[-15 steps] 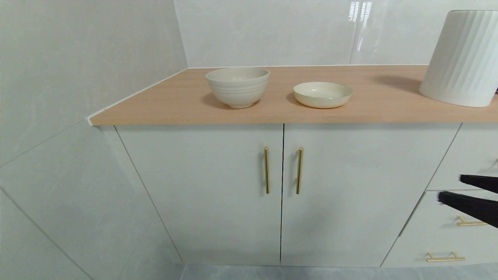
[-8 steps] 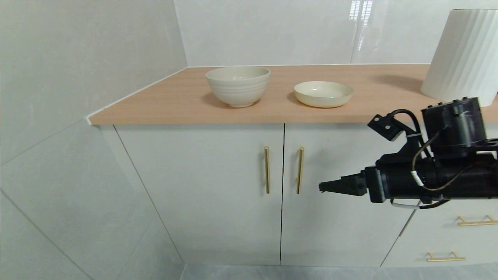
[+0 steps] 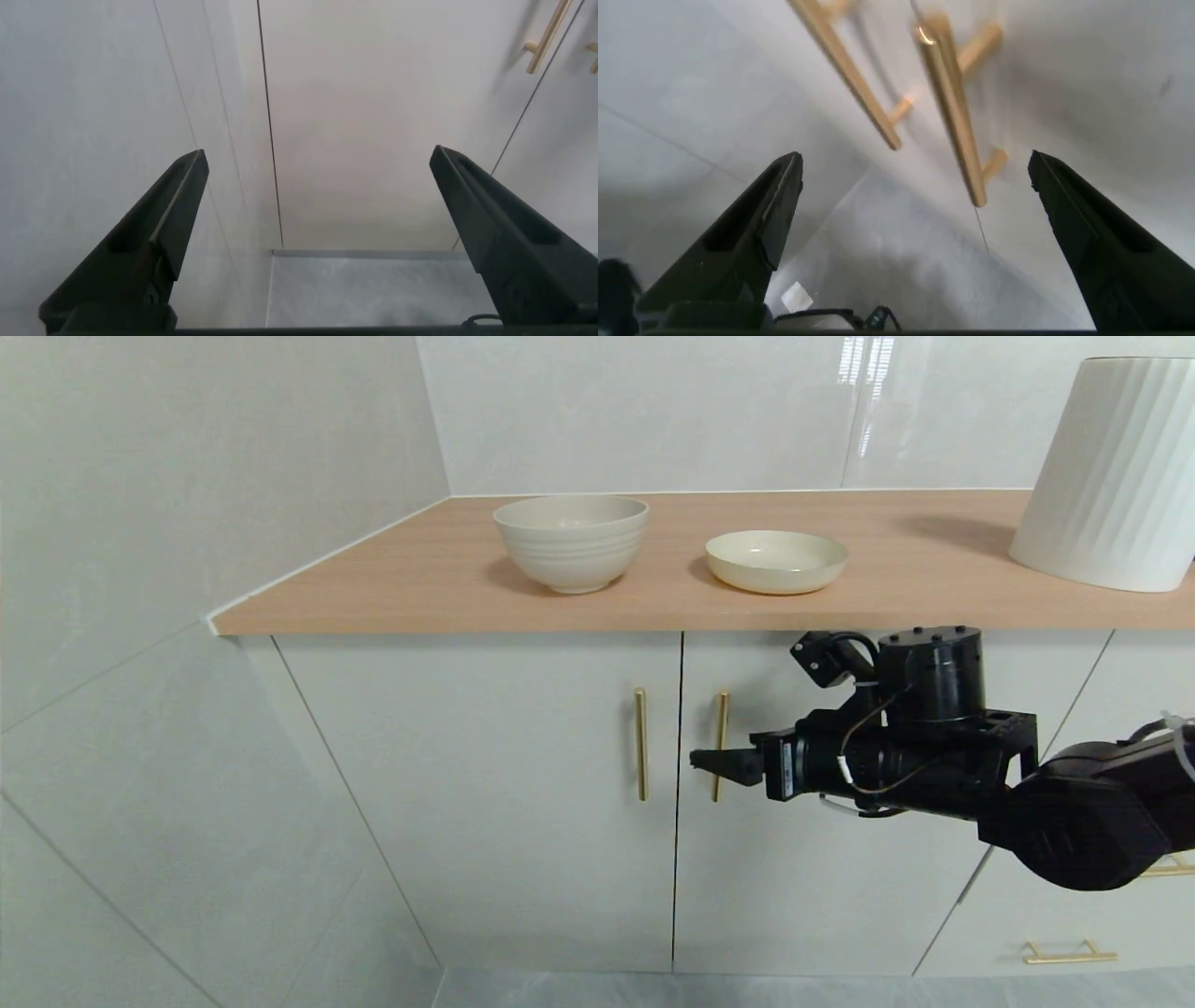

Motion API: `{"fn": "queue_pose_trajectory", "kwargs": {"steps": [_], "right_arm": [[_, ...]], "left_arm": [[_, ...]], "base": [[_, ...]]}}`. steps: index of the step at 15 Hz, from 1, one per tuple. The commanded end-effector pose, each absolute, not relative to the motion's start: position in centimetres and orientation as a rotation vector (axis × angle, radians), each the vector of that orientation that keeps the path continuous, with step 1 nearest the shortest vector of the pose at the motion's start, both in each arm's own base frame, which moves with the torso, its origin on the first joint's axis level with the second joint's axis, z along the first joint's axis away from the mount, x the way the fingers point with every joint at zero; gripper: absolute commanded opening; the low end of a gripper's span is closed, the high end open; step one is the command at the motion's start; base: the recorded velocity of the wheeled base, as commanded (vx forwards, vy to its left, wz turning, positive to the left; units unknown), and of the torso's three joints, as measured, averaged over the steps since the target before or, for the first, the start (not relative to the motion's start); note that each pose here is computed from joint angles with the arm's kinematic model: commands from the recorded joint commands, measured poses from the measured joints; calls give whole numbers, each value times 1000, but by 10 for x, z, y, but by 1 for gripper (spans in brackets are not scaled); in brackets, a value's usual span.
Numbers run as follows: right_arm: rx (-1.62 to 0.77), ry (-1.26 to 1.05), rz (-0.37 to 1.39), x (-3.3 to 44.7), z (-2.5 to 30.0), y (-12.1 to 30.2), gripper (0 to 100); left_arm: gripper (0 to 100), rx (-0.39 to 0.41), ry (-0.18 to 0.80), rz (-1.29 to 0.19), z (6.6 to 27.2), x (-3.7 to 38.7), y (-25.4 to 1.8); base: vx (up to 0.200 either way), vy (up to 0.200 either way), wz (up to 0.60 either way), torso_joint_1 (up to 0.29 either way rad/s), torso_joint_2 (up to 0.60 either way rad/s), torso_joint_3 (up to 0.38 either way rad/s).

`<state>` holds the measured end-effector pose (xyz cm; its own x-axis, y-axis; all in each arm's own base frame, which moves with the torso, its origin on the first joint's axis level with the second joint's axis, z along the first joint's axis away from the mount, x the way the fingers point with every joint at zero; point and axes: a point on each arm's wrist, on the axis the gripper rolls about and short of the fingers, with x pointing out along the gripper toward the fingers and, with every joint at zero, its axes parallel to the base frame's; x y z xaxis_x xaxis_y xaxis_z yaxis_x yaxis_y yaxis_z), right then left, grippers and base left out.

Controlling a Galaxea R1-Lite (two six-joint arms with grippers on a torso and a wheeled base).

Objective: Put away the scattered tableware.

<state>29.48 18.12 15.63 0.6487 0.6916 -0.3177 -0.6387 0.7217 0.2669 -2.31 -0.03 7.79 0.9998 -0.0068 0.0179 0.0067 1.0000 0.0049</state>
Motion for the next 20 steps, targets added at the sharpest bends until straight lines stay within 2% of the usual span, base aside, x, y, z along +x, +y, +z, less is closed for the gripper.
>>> {"fn": "queue_pose_trajectory", "kwargs": {"steps": [1, 11, 20], "right_arm": [[129, 443, 737, 303, 138, 188, 100], [234, 368, 787, 309, 130, 213, 100], [283, 387, 806, 293, 136, 211, 100]], "left_arm": [[100, 5, -17, -6, 78, -23, 0], [100, 5, -18, -6, 78, -23, 0], [100, 5, -18, -6, 78, -23, 0]], "base": [[0, 0, 0, 0, 0, 0], [0, 0, 0, 0, 0, 0], [0, 0, 0, 0, 0, 0]]}}
